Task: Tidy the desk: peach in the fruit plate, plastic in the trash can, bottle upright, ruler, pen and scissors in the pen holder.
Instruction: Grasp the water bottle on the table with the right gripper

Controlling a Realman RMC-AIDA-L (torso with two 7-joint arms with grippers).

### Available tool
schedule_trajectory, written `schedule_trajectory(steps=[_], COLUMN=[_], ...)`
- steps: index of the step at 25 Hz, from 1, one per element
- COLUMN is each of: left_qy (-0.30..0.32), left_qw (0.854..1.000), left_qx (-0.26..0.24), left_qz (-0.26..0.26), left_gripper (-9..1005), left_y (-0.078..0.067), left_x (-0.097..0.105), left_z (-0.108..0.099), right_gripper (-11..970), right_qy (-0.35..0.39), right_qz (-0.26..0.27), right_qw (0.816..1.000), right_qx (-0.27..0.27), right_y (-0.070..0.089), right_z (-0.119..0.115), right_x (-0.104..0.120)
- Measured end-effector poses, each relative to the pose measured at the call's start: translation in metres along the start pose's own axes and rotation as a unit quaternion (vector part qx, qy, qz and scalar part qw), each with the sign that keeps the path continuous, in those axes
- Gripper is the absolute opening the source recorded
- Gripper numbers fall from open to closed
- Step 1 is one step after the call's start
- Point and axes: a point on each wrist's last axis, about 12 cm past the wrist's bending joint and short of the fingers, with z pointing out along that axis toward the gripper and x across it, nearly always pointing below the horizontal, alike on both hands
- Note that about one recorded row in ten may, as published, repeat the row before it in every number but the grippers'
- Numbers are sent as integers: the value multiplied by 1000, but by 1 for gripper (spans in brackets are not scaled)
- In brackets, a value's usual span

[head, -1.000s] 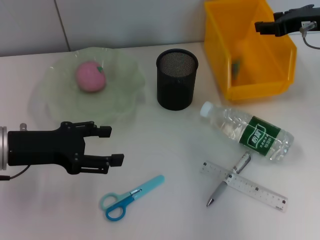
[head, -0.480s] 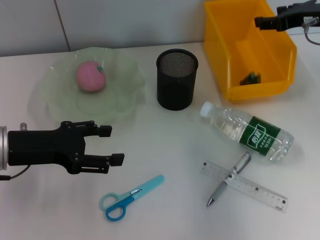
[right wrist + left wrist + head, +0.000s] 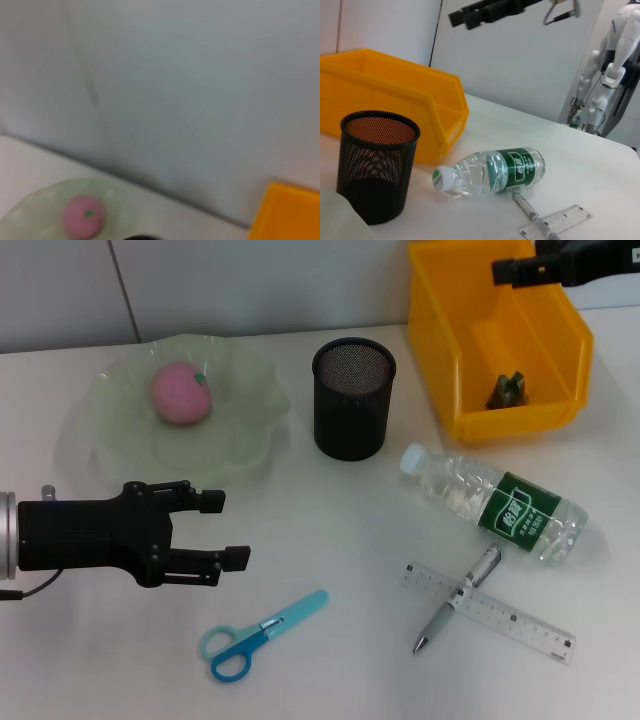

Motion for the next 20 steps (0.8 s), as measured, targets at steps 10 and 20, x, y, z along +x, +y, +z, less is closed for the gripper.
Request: schedule_trajectory(steps=[10,20], left_qy=[0,-8], left_qw=[1000,1000], left_qx=[1,-2], left_qz=[4,5], left_gripper=[855,855], left_y=[1,2], left_x=[-3,-5], left_z=[2,3], right_gripper=[769,767], right_qy=[148,292], right_qz=[-7,-38], right_qw=[985,952], right_qx=[-85,-80], right_y=[24,37], right_z=[-17,8], right_x=[-17,-16])
